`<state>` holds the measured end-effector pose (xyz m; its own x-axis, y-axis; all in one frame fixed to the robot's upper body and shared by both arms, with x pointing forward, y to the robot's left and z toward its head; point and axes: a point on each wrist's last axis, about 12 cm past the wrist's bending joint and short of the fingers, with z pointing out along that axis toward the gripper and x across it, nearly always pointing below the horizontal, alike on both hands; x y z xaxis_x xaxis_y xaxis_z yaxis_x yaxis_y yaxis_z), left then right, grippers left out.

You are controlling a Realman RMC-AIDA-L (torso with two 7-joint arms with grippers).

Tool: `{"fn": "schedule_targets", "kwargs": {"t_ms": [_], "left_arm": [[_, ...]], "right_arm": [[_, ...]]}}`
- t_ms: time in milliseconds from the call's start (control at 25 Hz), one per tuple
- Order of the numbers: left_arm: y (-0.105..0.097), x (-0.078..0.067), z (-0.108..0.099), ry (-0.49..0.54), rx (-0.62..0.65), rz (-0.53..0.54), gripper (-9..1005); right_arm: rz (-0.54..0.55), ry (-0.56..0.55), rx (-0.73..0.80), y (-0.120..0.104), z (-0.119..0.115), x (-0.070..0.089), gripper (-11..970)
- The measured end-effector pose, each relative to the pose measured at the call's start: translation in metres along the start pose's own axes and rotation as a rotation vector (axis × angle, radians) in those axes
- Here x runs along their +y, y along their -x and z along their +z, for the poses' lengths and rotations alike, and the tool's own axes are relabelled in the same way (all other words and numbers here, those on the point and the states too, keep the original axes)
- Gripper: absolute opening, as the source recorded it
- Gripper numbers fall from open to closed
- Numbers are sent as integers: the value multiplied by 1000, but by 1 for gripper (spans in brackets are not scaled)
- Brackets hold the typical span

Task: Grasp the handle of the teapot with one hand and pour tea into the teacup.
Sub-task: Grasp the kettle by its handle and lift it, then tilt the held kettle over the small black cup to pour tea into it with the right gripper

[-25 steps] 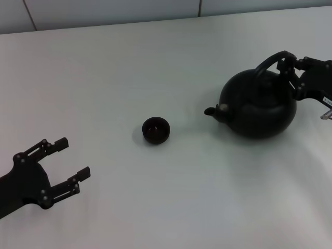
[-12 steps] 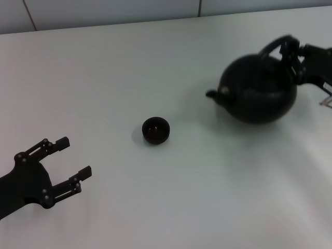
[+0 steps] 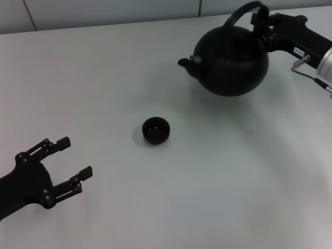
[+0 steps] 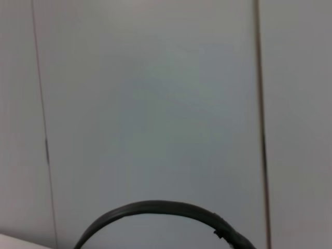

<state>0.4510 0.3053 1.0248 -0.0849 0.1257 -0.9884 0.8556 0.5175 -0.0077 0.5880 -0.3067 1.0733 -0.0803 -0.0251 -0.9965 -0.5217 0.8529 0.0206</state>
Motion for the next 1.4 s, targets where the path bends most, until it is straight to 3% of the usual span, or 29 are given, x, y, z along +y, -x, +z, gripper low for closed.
{"fn": "schedule_targets", "kwargs": {"t_ms": [480, 880, 1400], "left_arm": [[0, -1, 1, -4, -5, -7, 807], [-1, -2, 1, -5, -8, -9, 808], [-1, -3, 2, -1, -17, -18, 807]], "right_arm": [[-15, 31, 3, 7, 14, 4, 78], [-55, 191, 62, 19, 50, 29, 77], [-82, 189, 64, 19, 49, 28, 77]]}}
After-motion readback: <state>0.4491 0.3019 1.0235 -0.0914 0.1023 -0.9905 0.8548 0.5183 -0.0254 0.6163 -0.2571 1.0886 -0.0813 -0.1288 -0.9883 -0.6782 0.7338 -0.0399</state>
